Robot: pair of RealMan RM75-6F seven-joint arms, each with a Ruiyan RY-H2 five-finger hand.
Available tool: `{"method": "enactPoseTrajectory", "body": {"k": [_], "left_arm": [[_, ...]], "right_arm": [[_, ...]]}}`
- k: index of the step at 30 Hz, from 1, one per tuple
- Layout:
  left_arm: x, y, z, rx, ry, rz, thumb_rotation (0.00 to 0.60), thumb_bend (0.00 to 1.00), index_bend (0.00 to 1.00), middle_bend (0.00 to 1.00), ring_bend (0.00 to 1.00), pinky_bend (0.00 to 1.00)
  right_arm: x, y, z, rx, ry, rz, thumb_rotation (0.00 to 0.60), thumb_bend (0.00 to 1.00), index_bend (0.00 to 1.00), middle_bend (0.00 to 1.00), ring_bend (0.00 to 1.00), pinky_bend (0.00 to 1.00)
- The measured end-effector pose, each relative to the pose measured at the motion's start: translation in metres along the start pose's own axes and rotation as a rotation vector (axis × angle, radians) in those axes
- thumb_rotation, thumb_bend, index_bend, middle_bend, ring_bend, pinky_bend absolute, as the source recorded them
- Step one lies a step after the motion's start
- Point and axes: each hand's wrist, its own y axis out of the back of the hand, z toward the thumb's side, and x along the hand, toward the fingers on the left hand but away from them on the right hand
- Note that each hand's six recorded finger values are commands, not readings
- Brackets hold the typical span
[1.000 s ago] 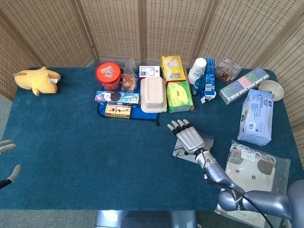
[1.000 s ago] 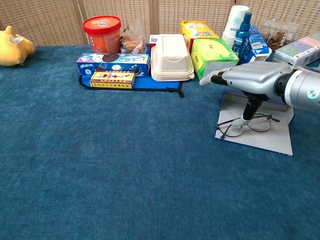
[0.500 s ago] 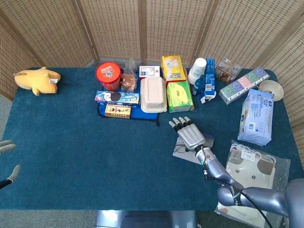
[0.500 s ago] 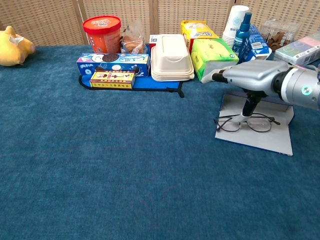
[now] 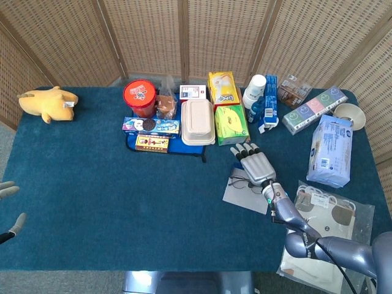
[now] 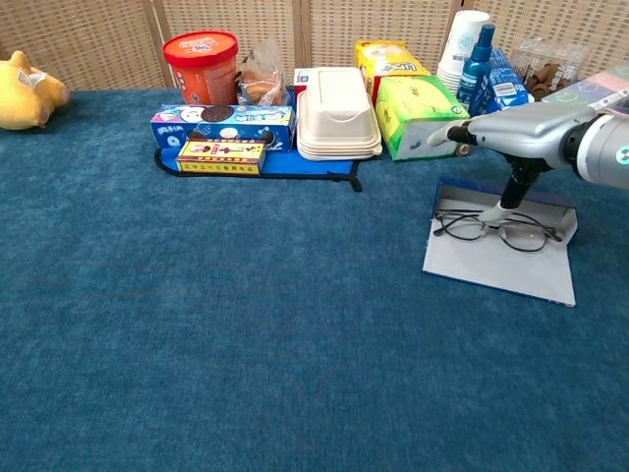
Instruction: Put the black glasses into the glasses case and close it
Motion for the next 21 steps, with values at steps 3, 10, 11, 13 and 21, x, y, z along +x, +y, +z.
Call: {"method": "enactPoseTrajectory", "body": {"k": [3, 10, 11, 13, 21], "left_arm": [[0.001, 0.000, 0.001, -0.001, -0.004, 0.000, 0.600, 0.30, 0.27, 0.25, 0.14, 0.00], [0.001, 0.000, 0.002, -0.002, -0.007, 0.004, 0.600, 0.30, 0.27, 0.25, 0.14, 0.00], [0.001, 0.000, 0.001, -0.002, -0.006, 0.005, 0.600, 0.30, 0.27, 0.25, 0.14, 0.00], [0.001, 0.000, 0.001, -0.001, -0.006, 0.005, 0.600, 0.30, 0.27, 0.25, 0.14, 0.00], [0.000, 0.002, 0.001, 0.001, -0.003, 0.012, 0.600, 0.30, 0.27, 0.25, 0.14, 0.00]], "right_arm": [[0.005, -0.001, -0.002, 0.005, 0.000, -0.003, 0.600, 0.21, 0.00, 0.00, 0.00, 0.11], [0.004, -0.003, -0.009, -0.004, -0.015, 0.005, 0.600, 0.21, 0.00, 0.00, 0.00, 0.11], [0.004, -0.003, -0.010, -0.005, -0.016, 0.006, 0.600, 0.21, 0.00, 0.00, 0.00, 0.11], [0.002, -0.004, -0.011, -0.008, -0.018, 0.009, 0.600, 0.21, 0.00, 0.00, 0.00, 0.11], [-0.005, -0.003, -0.020, -0.017, -0.041, 0.004, 0.600, 0.21, 0.00, 0.00, 0.00, 0.11]]}}
